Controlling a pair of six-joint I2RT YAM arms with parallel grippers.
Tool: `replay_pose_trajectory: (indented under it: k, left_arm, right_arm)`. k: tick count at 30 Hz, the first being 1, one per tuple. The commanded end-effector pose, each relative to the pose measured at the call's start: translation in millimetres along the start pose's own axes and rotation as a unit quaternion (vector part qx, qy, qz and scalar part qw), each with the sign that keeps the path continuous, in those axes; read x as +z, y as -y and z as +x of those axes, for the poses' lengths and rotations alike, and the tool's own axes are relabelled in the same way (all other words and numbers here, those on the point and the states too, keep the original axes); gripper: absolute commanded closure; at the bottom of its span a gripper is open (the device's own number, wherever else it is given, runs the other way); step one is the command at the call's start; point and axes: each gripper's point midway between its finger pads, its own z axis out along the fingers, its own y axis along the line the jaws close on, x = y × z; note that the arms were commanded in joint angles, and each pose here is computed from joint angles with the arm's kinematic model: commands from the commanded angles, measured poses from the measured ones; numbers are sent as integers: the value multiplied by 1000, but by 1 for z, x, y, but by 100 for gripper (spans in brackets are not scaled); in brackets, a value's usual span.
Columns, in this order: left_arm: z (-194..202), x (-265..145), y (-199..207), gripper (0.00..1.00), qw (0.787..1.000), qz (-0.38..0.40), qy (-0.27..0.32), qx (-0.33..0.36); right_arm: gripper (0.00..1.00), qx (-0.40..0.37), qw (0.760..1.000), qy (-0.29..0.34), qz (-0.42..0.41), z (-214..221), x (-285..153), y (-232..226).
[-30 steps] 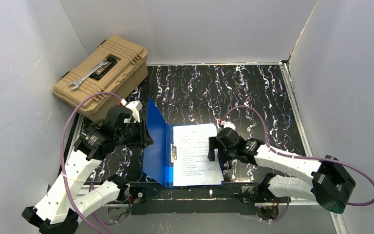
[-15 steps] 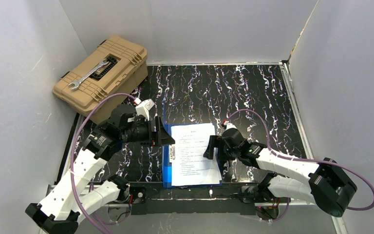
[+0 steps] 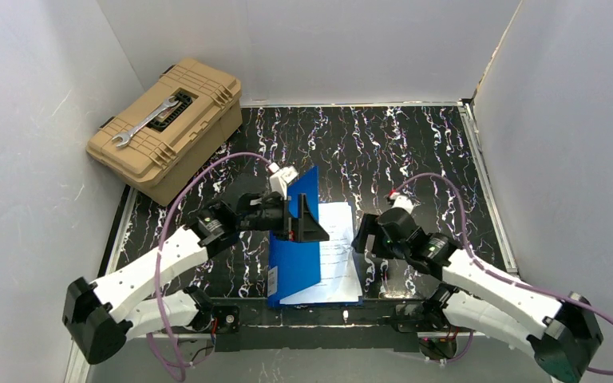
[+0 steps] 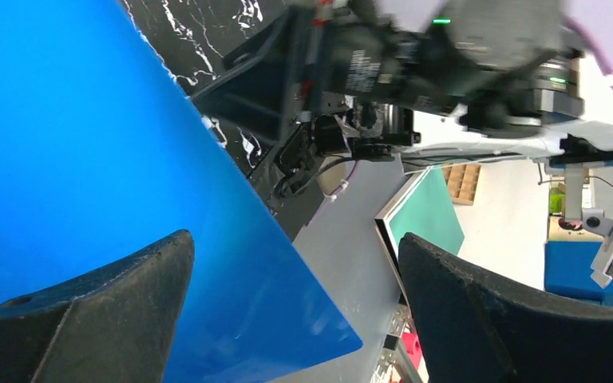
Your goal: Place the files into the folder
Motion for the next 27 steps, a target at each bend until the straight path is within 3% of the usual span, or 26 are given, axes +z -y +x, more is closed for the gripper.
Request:
replay_pose_trajectory:
  k: [1, 9, 16, 21, 27]
  left_arm:
    - [-10, 30, -3, 2, 999, 18, 28, 0]
    - [23, 100, -52, 2, 997, -62, -40, -23]
    - [52, 142, -100, 4, 989, -109, -87, -55]
    - [43, 133, -95, 5, 990, -116, -72, -30]
    - [19, 83, -84, 5, 981, -185, -47, 32]
  right_arm:
    - [2, 18, 991, 110, 70, -53, -43, 18]
    - [3, 28, 982, 179, 60, -92, -90, 9]
    - [6, 22, 982, 183, 47, -98, -97, 1]
    - [14, 5, 987, 159, 33, -90, -85, -7]
    - [36, -31, 995, 96, -20, -73, -59, -34]
